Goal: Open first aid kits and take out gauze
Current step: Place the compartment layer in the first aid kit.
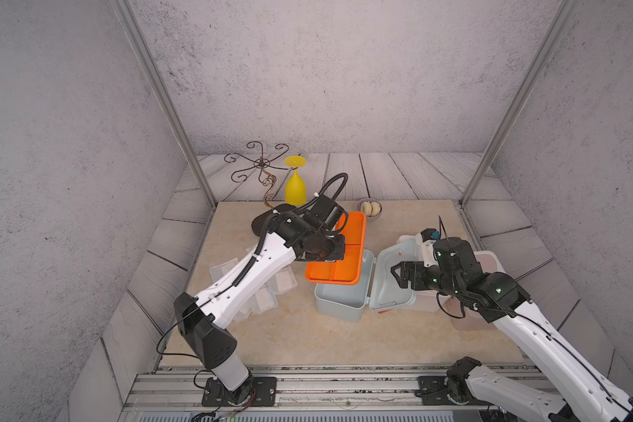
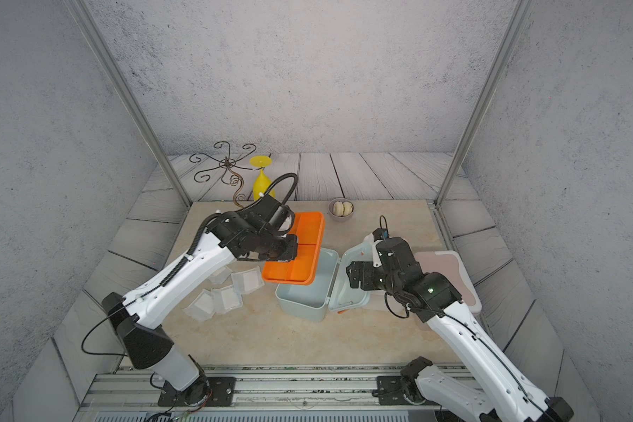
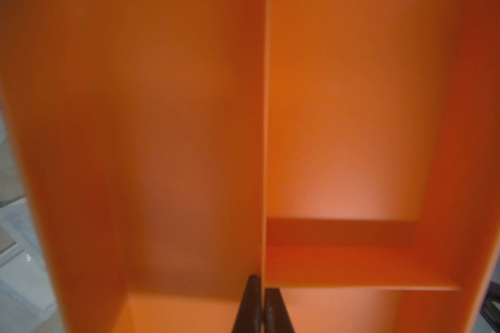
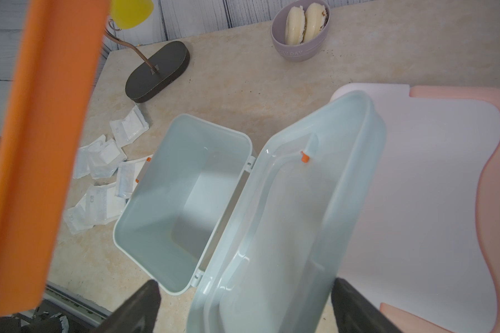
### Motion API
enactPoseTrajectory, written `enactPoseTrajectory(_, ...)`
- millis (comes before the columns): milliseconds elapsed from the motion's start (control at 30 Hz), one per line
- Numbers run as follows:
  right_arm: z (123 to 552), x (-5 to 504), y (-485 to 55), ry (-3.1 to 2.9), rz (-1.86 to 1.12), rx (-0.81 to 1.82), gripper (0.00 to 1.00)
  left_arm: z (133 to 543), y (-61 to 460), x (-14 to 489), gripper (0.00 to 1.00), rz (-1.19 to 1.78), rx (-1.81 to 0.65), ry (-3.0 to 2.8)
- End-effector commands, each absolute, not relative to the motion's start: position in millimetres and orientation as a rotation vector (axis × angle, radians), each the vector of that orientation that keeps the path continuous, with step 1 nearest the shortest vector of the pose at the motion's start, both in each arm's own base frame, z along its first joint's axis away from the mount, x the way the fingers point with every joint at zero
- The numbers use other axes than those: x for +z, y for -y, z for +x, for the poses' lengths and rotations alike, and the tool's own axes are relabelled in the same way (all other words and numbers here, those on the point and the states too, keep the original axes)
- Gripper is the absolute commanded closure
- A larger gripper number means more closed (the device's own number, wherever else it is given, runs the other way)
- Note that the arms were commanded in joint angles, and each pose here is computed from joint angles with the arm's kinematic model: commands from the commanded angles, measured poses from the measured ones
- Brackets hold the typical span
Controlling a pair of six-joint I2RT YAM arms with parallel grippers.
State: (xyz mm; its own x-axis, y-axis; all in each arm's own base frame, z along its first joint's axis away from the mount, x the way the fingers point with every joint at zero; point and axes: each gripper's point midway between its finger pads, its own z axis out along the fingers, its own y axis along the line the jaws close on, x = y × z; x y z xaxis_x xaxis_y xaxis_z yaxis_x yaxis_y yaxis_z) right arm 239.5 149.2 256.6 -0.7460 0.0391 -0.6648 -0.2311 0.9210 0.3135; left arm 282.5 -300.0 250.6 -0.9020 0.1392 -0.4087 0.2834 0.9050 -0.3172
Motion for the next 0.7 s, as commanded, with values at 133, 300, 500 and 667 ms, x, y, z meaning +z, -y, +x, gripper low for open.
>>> enactPoseTrajectory(133,237,259,-144,-2.358,-0.131,0.48,0.06,282,314,209,1.0,0.413,-0.321,-2.777)
enactPoseTrajectory(300,238,257,-144,-2.361,-0.13,0.481,0.06,280,319,189,1.0,0.466,-0.215,-2.808)
enactPoseTrajectory(500,239,255,-145,-2.365,-0.129,0.481,0.06,280,315,163,1.0,0.48,-0.124,-2.839)
enactPoseTrajectory(667,238,254,-145,-2.366,-0.131,0.483,0.06,278,316,148,1.0,0.491,-0.089,-2.862)
